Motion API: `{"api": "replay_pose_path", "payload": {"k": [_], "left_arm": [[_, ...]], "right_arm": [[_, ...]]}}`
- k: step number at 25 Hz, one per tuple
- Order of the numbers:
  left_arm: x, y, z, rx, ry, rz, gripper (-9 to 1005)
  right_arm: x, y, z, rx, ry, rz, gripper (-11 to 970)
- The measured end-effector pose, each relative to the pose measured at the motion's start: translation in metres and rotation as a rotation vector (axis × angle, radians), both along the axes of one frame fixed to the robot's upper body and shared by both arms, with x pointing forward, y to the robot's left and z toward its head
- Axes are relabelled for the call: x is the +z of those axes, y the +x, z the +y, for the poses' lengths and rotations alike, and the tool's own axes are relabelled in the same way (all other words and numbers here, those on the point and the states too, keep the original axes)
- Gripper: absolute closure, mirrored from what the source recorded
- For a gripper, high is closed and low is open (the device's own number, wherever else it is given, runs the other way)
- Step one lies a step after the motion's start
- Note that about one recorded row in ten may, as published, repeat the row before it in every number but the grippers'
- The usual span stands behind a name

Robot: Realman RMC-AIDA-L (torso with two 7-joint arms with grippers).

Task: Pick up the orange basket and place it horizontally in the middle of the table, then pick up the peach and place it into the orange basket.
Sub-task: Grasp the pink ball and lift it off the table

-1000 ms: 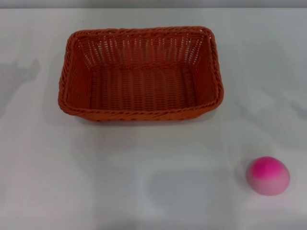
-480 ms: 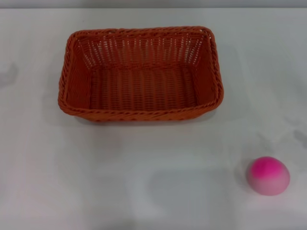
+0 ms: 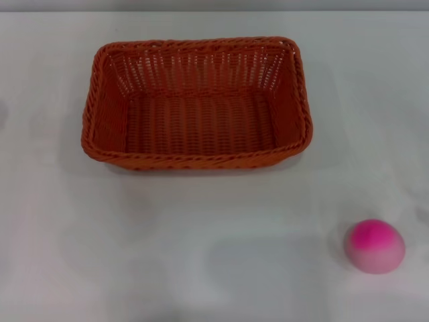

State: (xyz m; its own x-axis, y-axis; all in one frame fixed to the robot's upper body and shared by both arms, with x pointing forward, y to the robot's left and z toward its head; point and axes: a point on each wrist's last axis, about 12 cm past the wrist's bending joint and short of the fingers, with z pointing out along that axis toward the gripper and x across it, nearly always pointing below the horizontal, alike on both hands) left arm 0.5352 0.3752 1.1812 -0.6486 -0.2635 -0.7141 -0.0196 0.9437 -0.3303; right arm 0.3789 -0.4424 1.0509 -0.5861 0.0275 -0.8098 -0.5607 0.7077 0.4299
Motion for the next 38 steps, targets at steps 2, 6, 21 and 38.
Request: {"api": "replay_pose_path", "payload": {"k": [2,6,21,38], "left_arm": [[0.0,-0.001,0.0,0.0,-0.009,-0.002,469],[0.0,-0.001,0.001,0.003,-0.021,-0.007,469],[0.002,0.002,-0.004,-0.013,-0.074,-0.026,468],[-0.001,-0.006,0.002,-0.027,-0.14,-0.022,469]], "right_arm": [[0.0,-0.004,-0.001,0.006,0.001,0.003,93],[-0.004,-0.009,0.0,0.033,-0.022,0.04,93],[-0.009,0.002,0.02,0.154,-0.021,0.075,94],[-0.013,0.005,0.042,0.244,-0.014,0.101,94]]}}
